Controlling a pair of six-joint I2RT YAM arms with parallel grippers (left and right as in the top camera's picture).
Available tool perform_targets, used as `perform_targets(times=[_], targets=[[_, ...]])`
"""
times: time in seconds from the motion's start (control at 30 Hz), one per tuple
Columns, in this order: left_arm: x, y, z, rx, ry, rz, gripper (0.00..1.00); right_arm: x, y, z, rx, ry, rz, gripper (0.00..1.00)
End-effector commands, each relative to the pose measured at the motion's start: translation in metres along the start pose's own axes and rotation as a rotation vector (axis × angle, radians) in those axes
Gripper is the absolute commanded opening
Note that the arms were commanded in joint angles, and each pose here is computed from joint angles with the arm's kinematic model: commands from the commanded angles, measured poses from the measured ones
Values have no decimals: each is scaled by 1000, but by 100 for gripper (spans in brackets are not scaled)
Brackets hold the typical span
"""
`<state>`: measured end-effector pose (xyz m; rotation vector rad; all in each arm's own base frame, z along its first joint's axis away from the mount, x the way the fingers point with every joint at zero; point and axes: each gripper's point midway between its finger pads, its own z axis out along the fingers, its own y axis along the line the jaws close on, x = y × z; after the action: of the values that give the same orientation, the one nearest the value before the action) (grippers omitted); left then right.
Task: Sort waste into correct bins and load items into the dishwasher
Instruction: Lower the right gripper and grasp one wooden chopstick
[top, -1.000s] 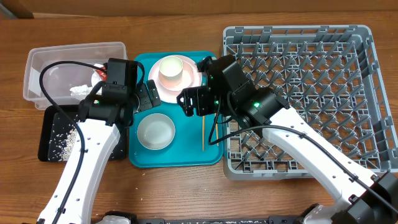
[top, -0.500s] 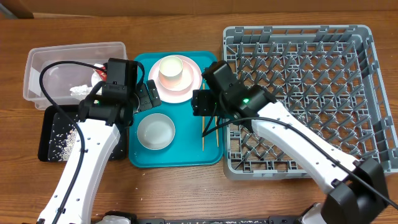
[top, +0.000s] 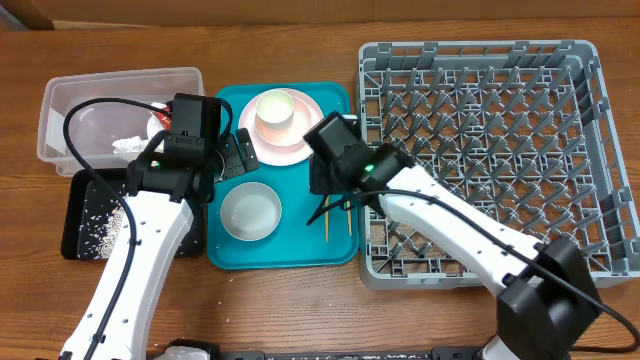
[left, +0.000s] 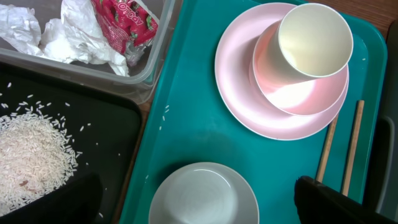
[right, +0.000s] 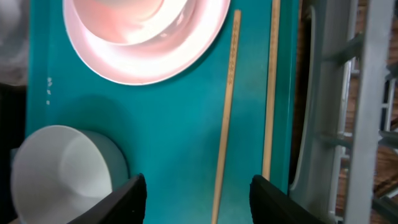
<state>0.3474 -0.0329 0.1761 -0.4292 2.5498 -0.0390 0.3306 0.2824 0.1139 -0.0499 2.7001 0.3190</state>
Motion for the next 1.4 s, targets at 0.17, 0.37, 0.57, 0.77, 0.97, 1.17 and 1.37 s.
perform_targets(times=[0.17,0.37,0.57,0.77,0.97,1.17,1.37], targets=[[-7,0,-6,0,-26,17,100,1,-7,7,71,-34,19,49],[-7,0,-6,0,-26,17,100,6,-9,19,60,-44,21,45],[-7,0,-6,0,-25,17,100,6,-8,26,39,-68,25,40],[-7,0,-6,0,-25,17,100,7,-3,27,11,-59,26,47],[-7,0,-6,0,-25,17,100,7,-2,27,4,-53,26,33],[-7,0,-6,0,-25,17,100,1,-4,24,63,-121,8,24],[-7,1,-6,-2,-25,16,100,-3,2,23,120,-213,-27,28]])
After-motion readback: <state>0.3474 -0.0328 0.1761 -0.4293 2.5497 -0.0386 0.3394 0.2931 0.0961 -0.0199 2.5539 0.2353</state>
